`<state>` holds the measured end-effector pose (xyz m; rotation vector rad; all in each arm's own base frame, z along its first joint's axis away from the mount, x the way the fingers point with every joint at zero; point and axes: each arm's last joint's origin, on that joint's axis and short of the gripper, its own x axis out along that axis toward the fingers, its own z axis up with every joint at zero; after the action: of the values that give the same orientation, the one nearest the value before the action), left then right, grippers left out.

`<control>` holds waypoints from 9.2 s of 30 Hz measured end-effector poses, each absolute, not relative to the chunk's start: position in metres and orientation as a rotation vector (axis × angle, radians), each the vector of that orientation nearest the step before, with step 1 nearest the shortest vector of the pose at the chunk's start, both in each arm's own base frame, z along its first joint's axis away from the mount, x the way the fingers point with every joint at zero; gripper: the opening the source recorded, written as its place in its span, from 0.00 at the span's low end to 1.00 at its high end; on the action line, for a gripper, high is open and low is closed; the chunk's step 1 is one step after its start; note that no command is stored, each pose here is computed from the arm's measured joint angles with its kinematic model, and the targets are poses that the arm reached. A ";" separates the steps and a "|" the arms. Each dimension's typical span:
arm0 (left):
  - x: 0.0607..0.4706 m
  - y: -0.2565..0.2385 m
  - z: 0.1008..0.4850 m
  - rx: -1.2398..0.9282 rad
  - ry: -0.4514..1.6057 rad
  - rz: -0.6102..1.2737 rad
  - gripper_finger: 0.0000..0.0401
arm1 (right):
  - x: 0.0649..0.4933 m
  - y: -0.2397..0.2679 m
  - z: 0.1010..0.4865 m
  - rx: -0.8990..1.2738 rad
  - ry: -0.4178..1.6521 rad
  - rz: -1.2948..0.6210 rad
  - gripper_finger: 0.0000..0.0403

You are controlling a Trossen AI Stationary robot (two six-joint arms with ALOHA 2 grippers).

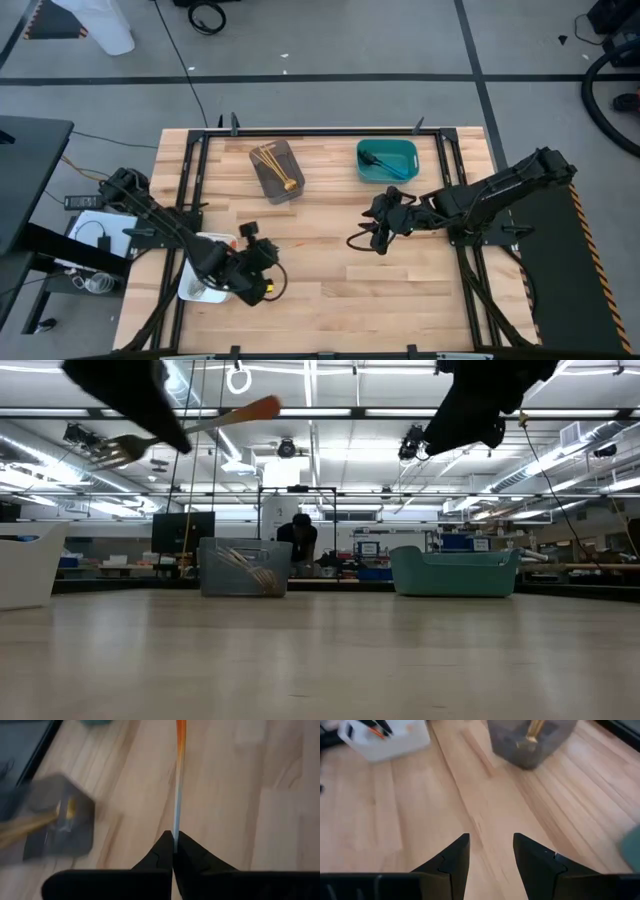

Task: Sort silverware by color (type)
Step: Put the orange fork into the white bin, then return to Home Position

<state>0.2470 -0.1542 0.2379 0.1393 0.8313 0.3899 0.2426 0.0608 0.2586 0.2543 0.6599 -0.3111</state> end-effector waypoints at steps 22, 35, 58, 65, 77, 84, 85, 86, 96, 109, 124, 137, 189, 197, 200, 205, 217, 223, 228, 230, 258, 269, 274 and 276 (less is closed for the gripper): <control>0.157 -0.186 0.208 -0.055 0.882 0.583 0.03 | 0.244 0.061 0.235 0.242 0.551 -0.263 0.40; 0.104 -0.202 0.210 -0.224 0.764 0.643 0.03 | 0.245 0.058 0.235 0.257 0.545 -0.286 0.40; 0.076 -0.205 0.175 -0.358 0.908 0.624 0.03 | 0.246 0.056 0.235 0.246 0.547 -0.286 0.40; 0.078 -0.204 0.174 -0.377 0.979 0.668 0.10 | 0.246 0.056 0.235 0.246 0.547 -0.285 0.40; 0.089 -0.195 0.175 -0.351 0.975 0.747 0.28 | 0.246 0.056 0.235 0.254 0.549 -0.280 0.40; 0.090 -0.190 0.185 -0.345 0.890 0.696 0.29 | 0.245 0.058 0.235 0.252 0.566 -0.235 0.40; 0.092 -0.188 0.188 -0.353 0.879 0.686 0.29 | 0.244 0.057 0.237 0.250 0.561 -0.232 0.39; 0.094 -0.186 0.191 -0.353 0.871 0.677 0.29 | 0.242 0.057 0.240 0.244 0.548 -0.226 0.39; 0.119 -0.150 0.227 -0.143 0.699 0.565 0.29 | 0.222 0.045 0.270 0.158 0.438 -0.182 0.29; 0.145 -0.091 0.266 0.091 0.601 0.605 0.29 | 0.193 0.006 0.301 0.116 0.330 -0.111 0.24; 0.186 -0.052 0.319 0.281 0.437 0.196 0.29 | 0.175 -0.023 0.314 0.097 0.256 -0.079 0.23; 0.200 -0.025 0.327 0.253 0.339 -0.043 0.28 | 0.137 -0.029 0.290 0.130 0.141 -0.097 0.23; 0.110 0.002 0.183 0.062 -0.152 0.058 0.07 | 0.093 -0.020 0.183 0.267 -0.187 -0.119 0.22; 0.110 0.002 0.180 0.123 -0.122 0.054 0.03 | 0.094 -0.026 0.178 0.434 -0.205 -0.294 0.22; 0.111 -0.002 0.171 0.209 -0.038 -0.052 0.04 | 0.094 -0.026 0.178 0.430 -0.205 -0.295 0.22; 0.111 -0.004 0.174 0.138 -0.065 -0.091 0.05 | 0.094 -0.026 0.178 0.429 -0.204 -0.295 0.22; 0.110 -0.004 0.177 0.066 -0.097 -0.091 0.04 | 0.094 -0.026 0.178 0.427 -0.204 -0.295 0.22; 0.110 -0.004 0.177 0.065 -0.096 -0.091 0.04 | 0.094 -0.026 0.178 0.427 -0.204 -0.295 0.22; 0.110 -0.004 0.177 0.066 -0.096 -0.090 0.05 | 0.094 -0.026 0.178 0.427 -0.204 -0.294 0.22; 0.110 -0.004 0.177 0.066 -0.096 -0.090 0.05 | 0.094 -0.026 0.178 0.427 -0.204 -0.294 0.22; 0.110 -0.004 0.177 0.066 -0.096 -0.090 0.05 | 0.094 -0.026 0.178 0.427 -0.204 -0.294 0.22; 0.110 -0.004 0.177 0.066 -0.096 -0.090 0.05 | 0.094 -0.026 0.178 0.427 -0.204 -0.294 0.22; 0.110 -0.004 0.177 0.066 -0.096 -0.090 0.05 | 0.094 -0.026 0.178 0.427 -0.204 -0.294 0.22; 0.110 -0.004 0.177 0.066 -0.096 -0.089 0.05 | 0.094 -0.026 0.178 0.427 -0.204 -0.294 0.22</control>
<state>0.1104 -0.0043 0.1769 0.0663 -0.0958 -0.0894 0.0942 -0.0260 0.1783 0.4270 -0.2038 -0.2941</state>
